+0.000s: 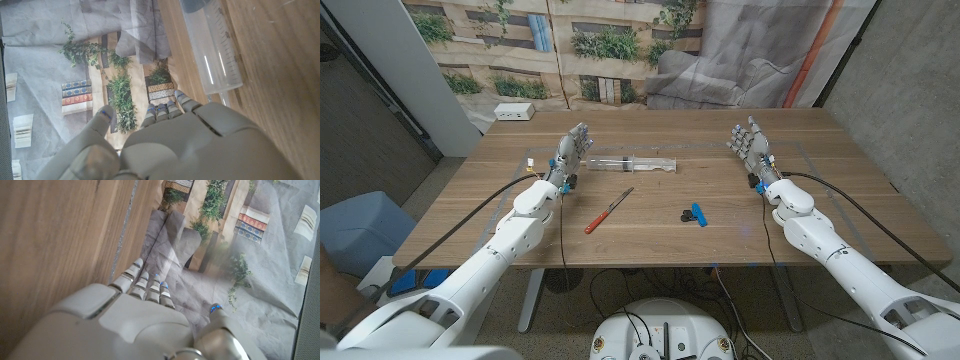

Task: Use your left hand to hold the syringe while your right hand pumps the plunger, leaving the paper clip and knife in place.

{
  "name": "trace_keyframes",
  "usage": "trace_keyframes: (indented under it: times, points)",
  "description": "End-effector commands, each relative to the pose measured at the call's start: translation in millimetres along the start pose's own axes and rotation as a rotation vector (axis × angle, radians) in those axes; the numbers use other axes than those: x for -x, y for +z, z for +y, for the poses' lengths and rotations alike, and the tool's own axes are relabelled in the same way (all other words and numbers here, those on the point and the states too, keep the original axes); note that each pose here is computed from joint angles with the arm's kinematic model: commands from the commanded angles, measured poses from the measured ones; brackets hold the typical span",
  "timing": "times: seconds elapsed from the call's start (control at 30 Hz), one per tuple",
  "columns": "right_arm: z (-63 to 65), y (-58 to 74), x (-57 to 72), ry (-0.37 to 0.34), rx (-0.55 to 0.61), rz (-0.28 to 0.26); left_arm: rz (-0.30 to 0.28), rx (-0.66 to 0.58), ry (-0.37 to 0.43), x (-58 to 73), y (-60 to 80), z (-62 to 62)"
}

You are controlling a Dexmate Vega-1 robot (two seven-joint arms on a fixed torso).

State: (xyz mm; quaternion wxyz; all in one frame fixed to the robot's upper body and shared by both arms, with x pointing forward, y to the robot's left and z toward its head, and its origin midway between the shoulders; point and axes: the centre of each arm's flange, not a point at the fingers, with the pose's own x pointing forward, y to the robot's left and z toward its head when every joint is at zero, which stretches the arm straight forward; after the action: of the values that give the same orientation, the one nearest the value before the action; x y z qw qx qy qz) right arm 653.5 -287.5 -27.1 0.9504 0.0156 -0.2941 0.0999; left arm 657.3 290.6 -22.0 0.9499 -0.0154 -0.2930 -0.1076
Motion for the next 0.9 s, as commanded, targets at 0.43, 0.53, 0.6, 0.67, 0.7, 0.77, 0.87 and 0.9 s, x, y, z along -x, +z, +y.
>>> trace_keyframes:
  times: [0.43, 0.53, 0.6, 0.67, 0.7, 0.77, 0.87, 0.9]
  points:
    - [18.3, -2.2, 4.7, -0.024, 0.038, 0.009, 0.054, -0.153, -0.078, -16.0, 35.4, 15.0]
    - [19.2, -2.7, 5.3, -0.026, 0.041, 0.010, 0.058, -0.196, -0.094, -19.0, 43.3, 17.7]
    - [19.1, -3.1, 5.8, -0.030, 0.039, 0.007, 0.061, -0.239, -0.105, -20.8, 49.3, 18.8]
    - [18.6, -3.2, 6.4, -0.035, 0.038, 0.002, 0.058, -0.284, -0.111, -21.8, 55.3, 18.7]
    - [18.1, -3.1, 6.9, -0.037, 0.039, 0.000, 0.058, -0.301, -0.111, -22.0, 57.9, 18.1]
    - [17.0, -2.4, 8.2, -0.040, 0.042, -0.002, 0.062, -0.342, -0.117, -22.7, 63.5, 16.2]
    - [14.6, -1.2, 9.7, -0.049, 0.046, -0.007, 0.089, -0.430, -0.130, -23.0, 72.2, 12.6]
    - [13.8, -0.7, 10.0, -0.050, 0.047, -0.009, 0.101, -0.457, -0.135, -22.9, 74.7, 11.1]
